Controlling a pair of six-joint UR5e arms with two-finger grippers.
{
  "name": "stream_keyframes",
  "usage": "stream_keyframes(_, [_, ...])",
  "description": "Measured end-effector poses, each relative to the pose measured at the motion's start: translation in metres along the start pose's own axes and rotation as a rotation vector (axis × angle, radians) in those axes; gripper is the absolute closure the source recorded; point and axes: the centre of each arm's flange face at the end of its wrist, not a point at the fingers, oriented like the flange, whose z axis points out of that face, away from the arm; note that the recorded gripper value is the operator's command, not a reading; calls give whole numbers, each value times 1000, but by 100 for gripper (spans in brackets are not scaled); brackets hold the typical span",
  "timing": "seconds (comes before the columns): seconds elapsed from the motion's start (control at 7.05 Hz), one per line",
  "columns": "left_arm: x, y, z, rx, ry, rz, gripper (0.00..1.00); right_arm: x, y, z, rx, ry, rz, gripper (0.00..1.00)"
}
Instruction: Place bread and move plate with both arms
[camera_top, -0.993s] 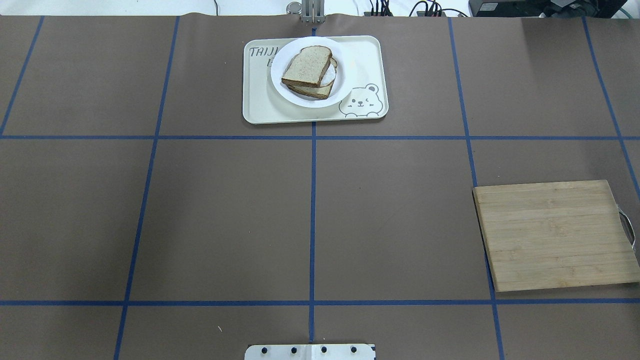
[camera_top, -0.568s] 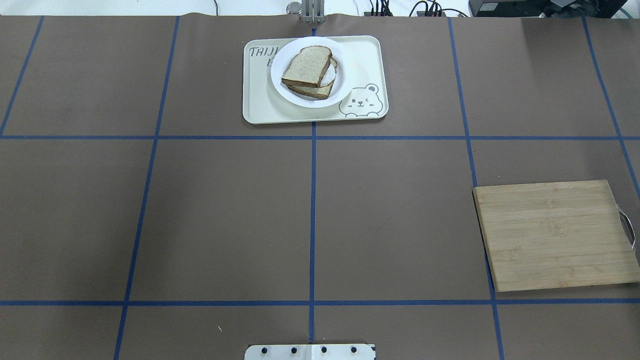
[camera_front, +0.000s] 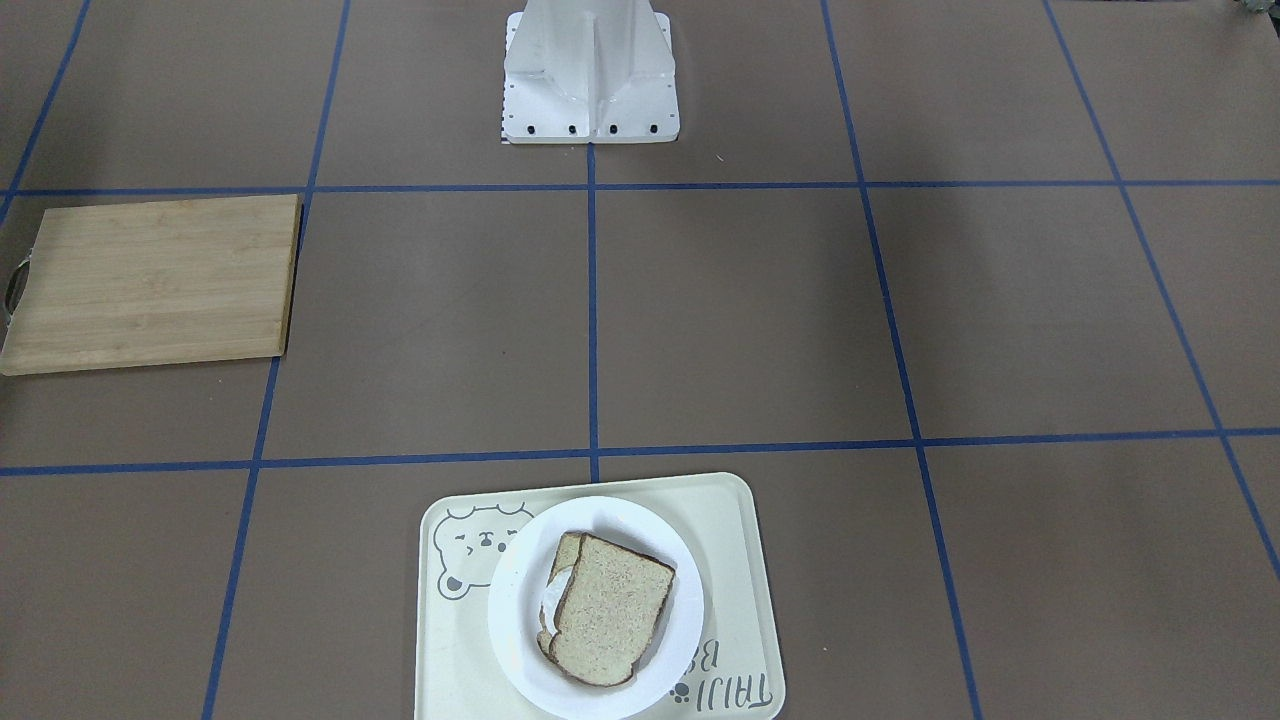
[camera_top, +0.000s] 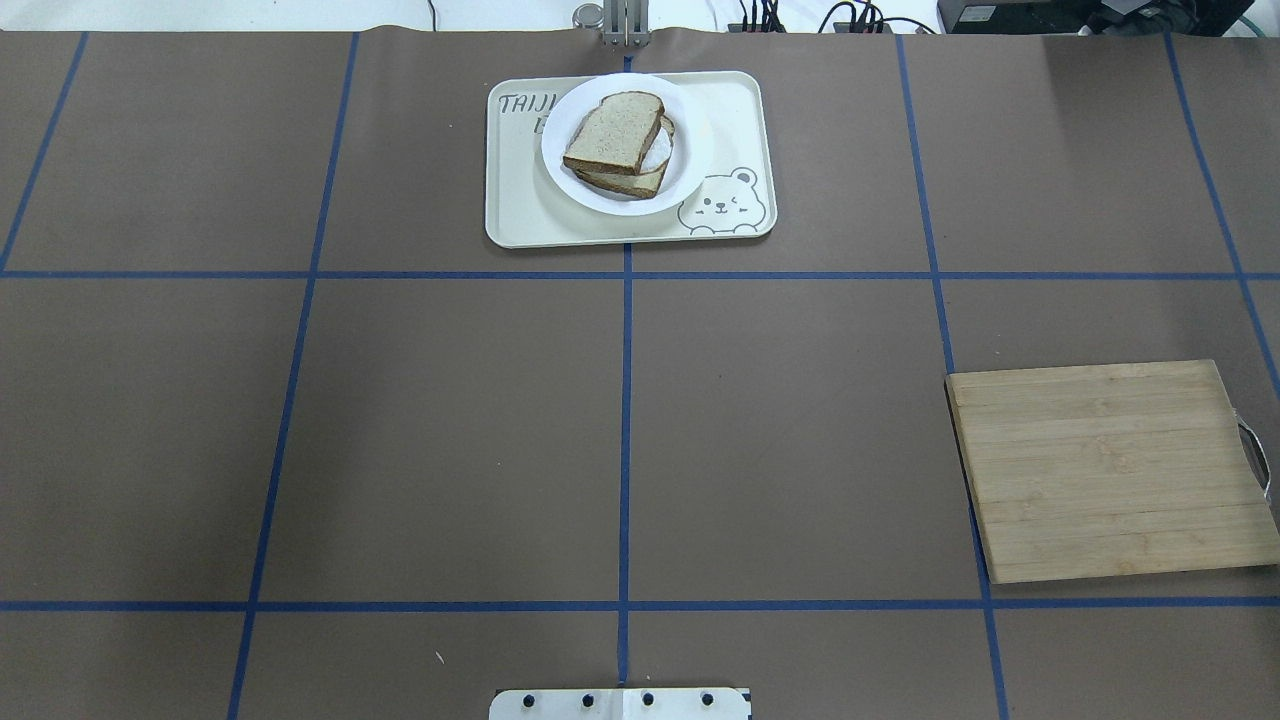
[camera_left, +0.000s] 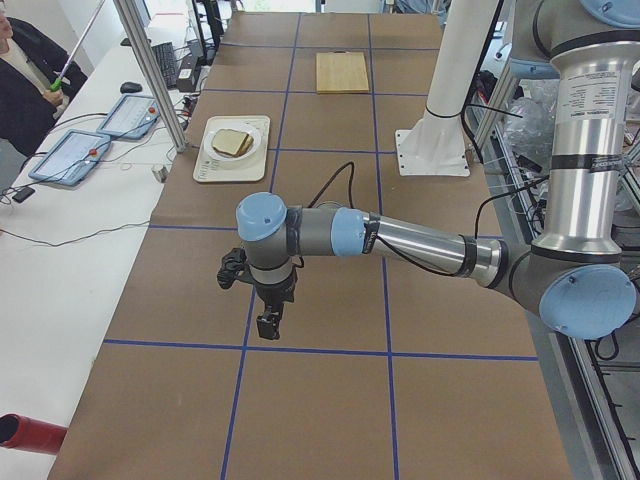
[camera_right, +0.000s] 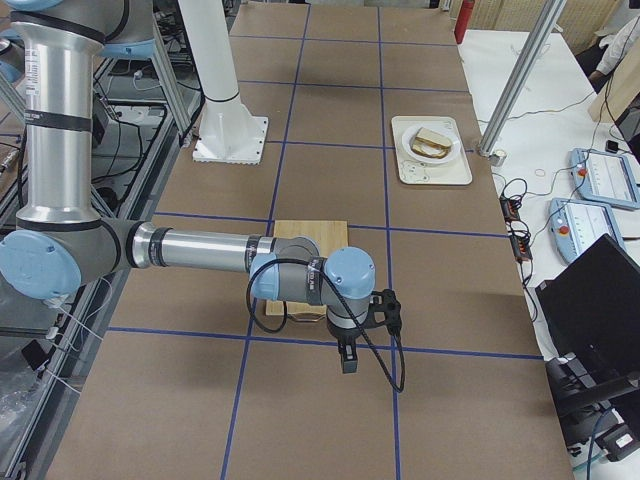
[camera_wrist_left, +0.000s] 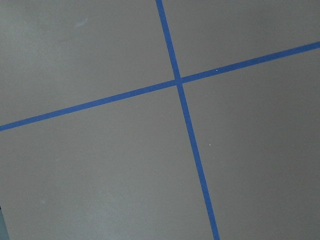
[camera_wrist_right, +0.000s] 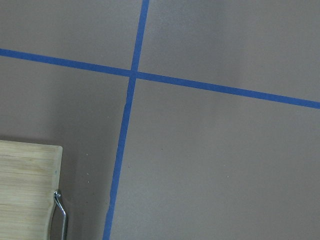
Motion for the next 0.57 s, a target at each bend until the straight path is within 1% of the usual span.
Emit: stream_keyframes(0.57, [-1, 2, 1, -2, 0, -4, 2, 0, 0, 0, 0, 0, 4, 0])
